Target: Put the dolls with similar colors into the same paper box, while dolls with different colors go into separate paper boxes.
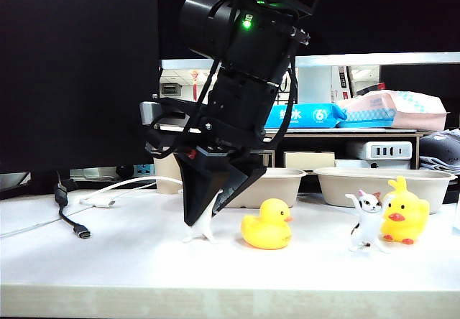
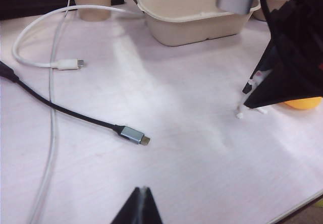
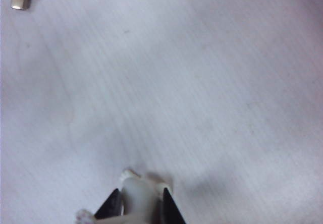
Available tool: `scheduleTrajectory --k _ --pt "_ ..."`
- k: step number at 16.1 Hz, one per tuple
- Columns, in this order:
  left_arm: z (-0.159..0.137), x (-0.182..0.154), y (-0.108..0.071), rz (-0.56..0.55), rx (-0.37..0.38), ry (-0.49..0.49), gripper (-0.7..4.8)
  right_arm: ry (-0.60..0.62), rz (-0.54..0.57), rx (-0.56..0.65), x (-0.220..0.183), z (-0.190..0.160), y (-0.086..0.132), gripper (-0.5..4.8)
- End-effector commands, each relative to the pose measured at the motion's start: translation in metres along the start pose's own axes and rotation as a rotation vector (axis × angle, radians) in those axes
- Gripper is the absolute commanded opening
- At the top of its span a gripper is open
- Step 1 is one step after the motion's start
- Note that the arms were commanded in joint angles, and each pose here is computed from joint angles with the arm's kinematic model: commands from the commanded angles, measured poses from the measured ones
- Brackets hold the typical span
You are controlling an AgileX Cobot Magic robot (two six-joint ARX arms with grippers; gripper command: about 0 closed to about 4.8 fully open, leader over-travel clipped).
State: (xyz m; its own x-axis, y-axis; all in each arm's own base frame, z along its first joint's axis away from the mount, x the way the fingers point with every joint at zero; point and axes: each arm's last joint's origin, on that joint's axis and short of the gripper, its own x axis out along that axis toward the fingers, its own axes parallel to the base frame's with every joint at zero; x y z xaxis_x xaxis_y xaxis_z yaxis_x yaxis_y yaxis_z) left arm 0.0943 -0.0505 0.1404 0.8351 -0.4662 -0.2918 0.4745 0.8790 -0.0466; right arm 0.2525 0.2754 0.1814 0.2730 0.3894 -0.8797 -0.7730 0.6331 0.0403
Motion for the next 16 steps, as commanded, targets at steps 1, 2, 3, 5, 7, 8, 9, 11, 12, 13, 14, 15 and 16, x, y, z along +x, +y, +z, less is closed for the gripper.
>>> scheduleTrajectory --k 1,2,3,5,7,8,9,11,12,13,14,15,16 --pt "0.002 0.0 0.0 -0.002 0.001 -0.014 -0.05 -0.021 -0.003 -0.001 -0.004 0.004 0.0 0.44" --pt "0.002 0.0 0.0 -0.002 0.001 -0.014 -0.05 -0.022 -0.003 -0.001 -0.005 0.004 0.0 0.44" --pt "0.002 0.0 0.0 -0.002 0.001 -0.014 -0.05 -0.025 -0.003 -0.001 -0.006 0.004 0.0 0.43" --pt "0.002 0.0 0.0 -0.002 0.001 -0.014 -0.05 -0.039 -0.014 0.003 -0.011 0.006 0.0 0.43" --pt "0.002 0.0 0.0 -0.002 0.001 -0.014 -0.05 -0.074 -0.068 0.012 -0.027 0.008 -0.003 0.43" --pt "0.002 0.0 0.0 -0.002 0.001 -0.014 -0.05 -0.084 -0.084 0.017 -0.035 0.009 -0.005 0.43" --pt "0.002 0.0 0.0 -0.002 0.001 -0.014 -0.05 -0.095 -0.111 0.031 -0.045 0.009 -0.01 0.43" --pt "0.002 0.0 0.0 -0.002 0.002 -0.014 -0.05 -0.117 -0.189 0.076 -0.07 0.006 -0.027 0.43" --pt "0.002 0.0 0.0 -0.002 0.001 -0.014 -0.05 -0.136 -0.266 0.103 -0.083 0.004 -0.037 0.43" --pt "0.002 0.0 0.0 -0.002 0.001 -0.014 -0.05 -0.155 -0.313 0.127 -0.092 0.003 -0.046 0.4" --pt "0.002 0.0 0.0 -0.004 0.002 -0.014 -0.05 -0.177 -0.355 0.165 -0.104 0.001 -0.06 0.39" --pt "0.002 0.0 -0.001 -0.01 0.005 -0.013 -0.05 -0.188 -0.4 0.206 -0.113 -0.003 -0.075 0.4" --pt "0.001 0.0 -0.005 -0.04 0.014 -0.012 -0.05 -0.181 -0.484 0.269 -0.12 -0.01 -0.097 0.4"
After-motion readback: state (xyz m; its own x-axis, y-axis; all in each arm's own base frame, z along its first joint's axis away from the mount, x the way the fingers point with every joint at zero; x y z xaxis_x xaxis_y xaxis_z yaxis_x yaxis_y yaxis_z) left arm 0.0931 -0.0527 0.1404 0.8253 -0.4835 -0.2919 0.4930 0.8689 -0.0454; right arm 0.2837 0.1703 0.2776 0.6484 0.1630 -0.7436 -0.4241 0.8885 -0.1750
